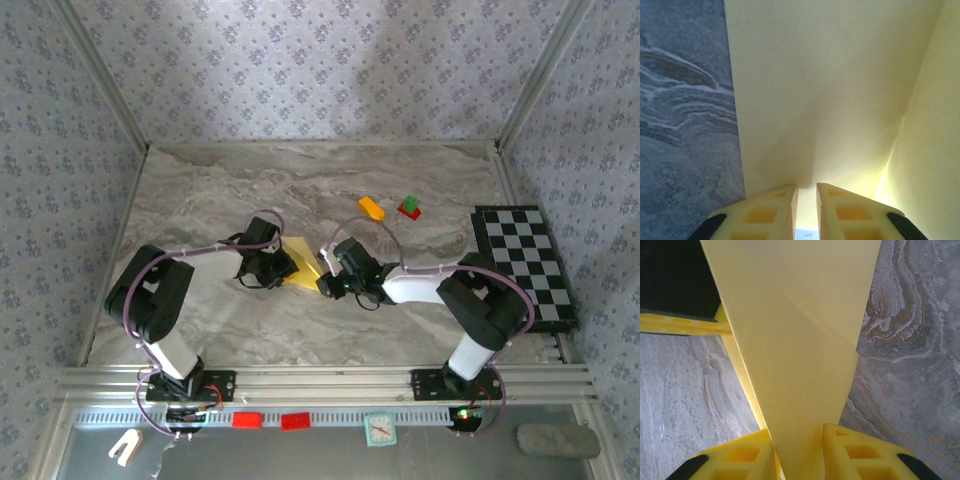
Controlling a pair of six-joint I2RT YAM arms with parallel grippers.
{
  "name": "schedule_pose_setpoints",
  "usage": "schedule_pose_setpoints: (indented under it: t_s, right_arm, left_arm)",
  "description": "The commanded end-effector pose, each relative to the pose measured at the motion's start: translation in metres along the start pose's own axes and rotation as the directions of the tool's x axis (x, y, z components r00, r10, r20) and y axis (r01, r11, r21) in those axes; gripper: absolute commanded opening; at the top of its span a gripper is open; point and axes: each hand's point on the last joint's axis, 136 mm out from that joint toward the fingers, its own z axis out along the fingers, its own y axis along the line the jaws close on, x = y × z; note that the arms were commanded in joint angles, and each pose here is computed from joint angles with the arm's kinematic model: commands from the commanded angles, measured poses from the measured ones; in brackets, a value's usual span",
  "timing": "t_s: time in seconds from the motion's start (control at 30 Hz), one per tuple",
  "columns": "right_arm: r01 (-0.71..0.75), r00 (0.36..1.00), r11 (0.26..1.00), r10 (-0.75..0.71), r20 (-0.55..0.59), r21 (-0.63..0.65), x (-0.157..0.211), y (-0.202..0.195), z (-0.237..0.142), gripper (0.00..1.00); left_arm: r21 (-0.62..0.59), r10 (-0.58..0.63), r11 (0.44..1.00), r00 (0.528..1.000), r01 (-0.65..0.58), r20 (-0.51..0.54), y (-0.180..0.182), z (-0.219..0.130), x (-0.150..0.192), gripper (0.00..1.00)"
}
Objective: Fold a paper plane with a square sheet of paper (pick it up from the middle)
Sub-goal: Fourth fold the wing at the center of the table.
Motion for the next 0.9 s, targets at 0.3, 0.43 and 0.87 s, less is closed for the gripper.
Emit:
schedule_pose_setpoints:
  t_s: [0.3, 0.43, 0.87]
  right_arm:
    - [0.029, 0.999, 0.995, -0.025, -0.041, 0.091, 0.0019, -0.0044, -0.0023, 0.23]
    - [0.016, 0.999, 0.997, -0.013, -0.038, 0.078, 0.0015, -0.0032, -0.0024, 0.18]
    - [-0.114, 0.993, 0.993, 0.114, -0.009, -0.041, 0.001, 0.0023, -0.0002, 0.18]
  left_arm:
    - [-0.037, -0.001, 0.999, 1.0, 0.0, -0.015, 0.0041, 0.0048, 0.0022, 0.19]
    - [-0.036, -0.001, 0.999, 1.0, 0.0, -0.014, 0.004, 0.004, 0.0026, 0.19]
    - [-0.025, -0.002, 1.0, 1.0, 0.001, -0.01, 0.0013, 0.0024, 0.0022, 0.19]
